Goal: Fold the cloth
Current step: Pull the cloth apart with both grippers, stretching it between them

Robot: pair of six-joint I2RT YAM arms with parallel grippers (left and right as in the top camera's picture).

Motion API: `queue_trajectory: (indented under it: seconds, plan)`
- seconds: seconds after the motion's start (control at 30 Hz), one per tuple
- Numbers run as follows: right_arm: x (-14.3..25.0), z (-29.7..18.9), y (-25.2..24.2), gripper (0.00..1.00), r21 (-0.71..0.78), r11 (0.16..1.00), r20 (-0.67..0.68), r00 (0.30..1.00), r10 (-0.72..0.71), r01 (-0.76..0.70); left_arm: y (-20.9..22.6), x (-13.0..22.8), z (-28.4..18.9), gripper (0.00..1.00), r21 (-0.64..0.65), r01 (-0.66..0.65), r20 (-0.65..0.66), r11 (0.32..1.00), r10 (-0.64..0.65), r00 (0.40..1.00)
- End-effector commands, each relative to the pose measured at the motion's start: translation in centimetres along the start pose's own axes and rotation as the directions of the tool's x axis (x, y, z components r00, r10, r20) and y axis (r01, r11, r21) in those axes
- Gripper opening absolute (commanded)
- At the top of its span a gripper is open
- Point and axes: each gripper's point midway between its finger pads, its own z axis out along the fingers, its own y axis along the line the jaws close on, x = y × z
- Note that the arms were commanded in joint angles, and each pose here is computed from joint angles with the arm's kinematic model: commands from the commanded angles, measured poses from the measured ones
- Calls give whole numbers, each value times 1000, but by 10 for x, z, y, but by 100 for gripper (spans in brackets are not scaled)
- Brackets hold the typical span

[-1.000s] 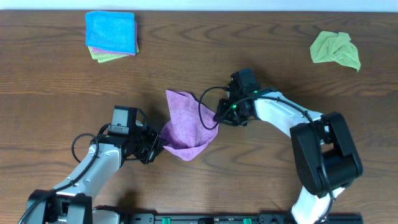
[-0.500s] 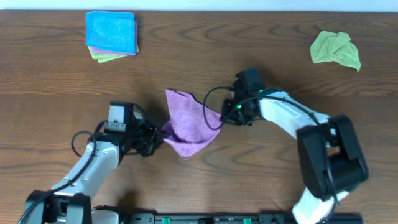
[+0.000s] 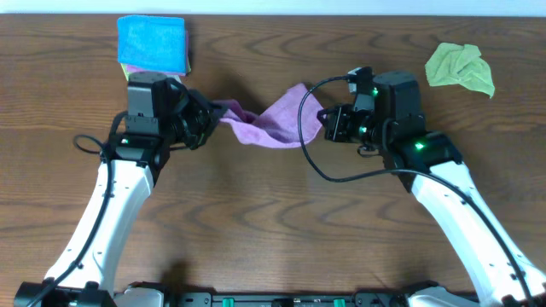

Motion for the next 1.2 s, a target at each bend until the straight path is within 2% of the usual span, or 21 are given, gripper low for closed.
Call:
queue_trajectory:
  seconds: [0.0, 0.13, 0.3, 0.63, 0.87, 1.17]
  plan:
    - [-8, -5, 0, 1, 13, 1000, 37, 999, -12, 11, -13, -16, -6, 6, 4, -59, 79, 998, 58, 995]
    - [-26, -8, 10, 1, -15, 999, 104, 994, -29, 31, -13, -22, -7, 6, -7, -60, 110, 998, 60, 992]
    - [-60, -18, 5, 1, 41, 998, 232, 972, -49, 40, -19, -41, -7, 6, -2, -81, 200, 997, 80, 976]
    - [-98, -4, -19, 1, 70, 997, 307, 950, -60, 41, -31, -74, 31, 6, 61, -79, 243, 995, 62, 968]
    - [-134, 16, -29, 1, 105, 991, 326, 938, -116, 86, -68, -106, 54, 6, 110, -116, 268, 987, 83, 960]
    - [-193, 9, -34, 1, 157, 981, 416, 894, -167, 110, -116, -135, 67, 6, 171, -175, 306, 970, 116, 945]
